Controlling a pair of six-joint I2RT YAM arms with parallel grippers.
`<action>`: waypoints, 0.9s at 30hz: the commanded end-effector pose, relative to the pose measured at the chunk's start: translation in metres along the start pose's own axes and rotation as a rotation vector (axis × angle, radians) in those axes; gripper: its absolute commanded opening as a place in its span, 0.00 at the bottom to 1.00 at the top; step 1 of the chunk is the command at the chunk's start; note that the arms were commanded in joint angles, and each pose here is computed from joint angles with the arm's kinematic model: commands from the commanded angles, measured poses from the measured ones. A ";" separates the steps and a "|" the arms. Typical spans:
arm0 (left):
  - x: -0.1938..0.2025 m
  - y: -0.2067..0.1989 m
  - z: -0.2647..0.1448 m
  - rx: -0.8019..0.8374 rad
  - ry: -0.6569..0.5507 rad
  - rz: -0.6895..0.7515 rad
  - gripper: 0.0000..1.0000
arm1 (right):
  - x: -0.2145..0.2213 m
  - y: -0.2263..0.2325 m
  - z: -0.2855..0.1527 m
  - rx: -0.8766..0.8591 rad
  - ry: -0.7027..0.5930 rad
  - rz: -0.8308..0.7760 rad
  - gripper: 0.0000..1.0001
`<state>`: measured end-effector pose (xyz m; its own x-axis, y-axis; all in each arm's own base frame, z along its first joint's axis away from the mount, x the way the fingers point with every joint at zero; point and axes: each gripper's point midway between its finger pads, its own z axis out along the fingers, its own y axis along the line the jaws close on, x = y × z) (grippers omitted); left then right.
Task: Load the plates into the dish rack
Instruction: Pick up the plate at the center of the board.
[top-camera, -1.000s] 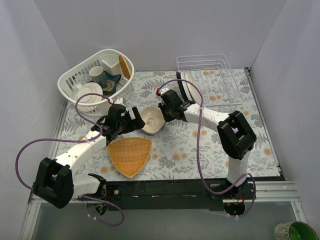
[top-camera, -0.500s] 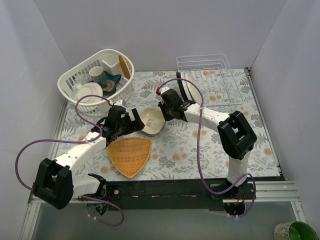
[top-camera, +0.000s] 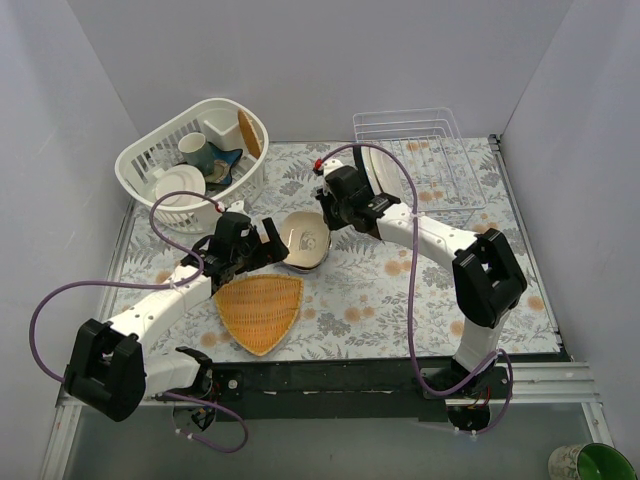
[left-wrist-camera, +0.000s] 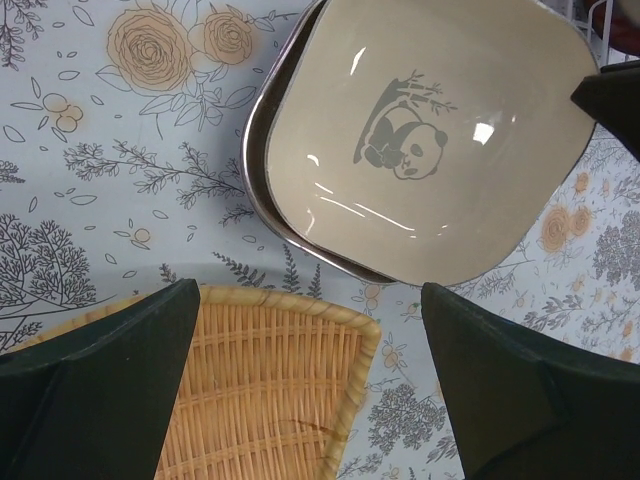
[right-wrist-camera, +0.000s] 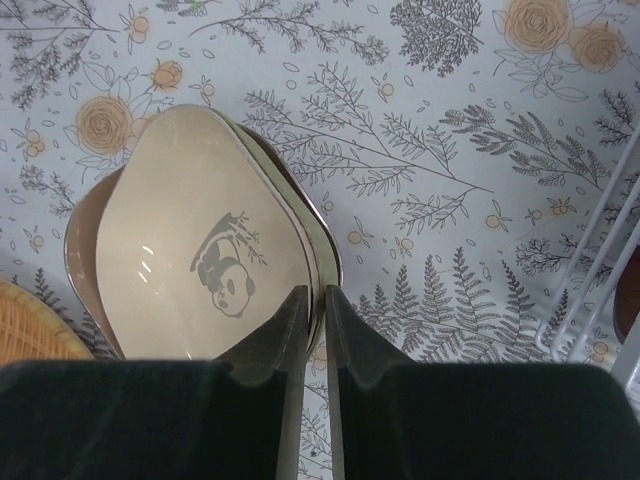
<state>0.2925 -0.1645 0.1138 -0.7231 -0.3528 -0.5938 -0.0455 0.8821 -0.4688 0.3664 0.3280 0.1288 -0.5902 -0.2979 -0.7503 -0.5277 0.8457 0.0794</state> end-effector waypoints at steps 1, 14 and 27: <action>-0.005 -0.001 -0.007 0.016 -0.028 -0.007 0.93 | -0.050 0.008 -0.030 -0.022 -0.132 0.020 0.18; -0.003 0.001 -0.009 0.016 -0.031 -0.015 0.93 | -0.045 0.004 -0.027 -0.003 -0.107 0.010 0.17; 0.002 0.002 -0.005 0.022 -0.018 -0.021 0.93 | -0.045 -0.011 -0.025 0.080 -0.076 -0.038 0.15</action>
<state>0.2873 -0.1627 0.1107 -0.7232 -0.3626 -0.5878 -0.0529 0.8777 -0.4763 0.3727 0.3202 0.1533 -0.5658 -0.3077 -0.7650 -0.5097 0.8598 0.0312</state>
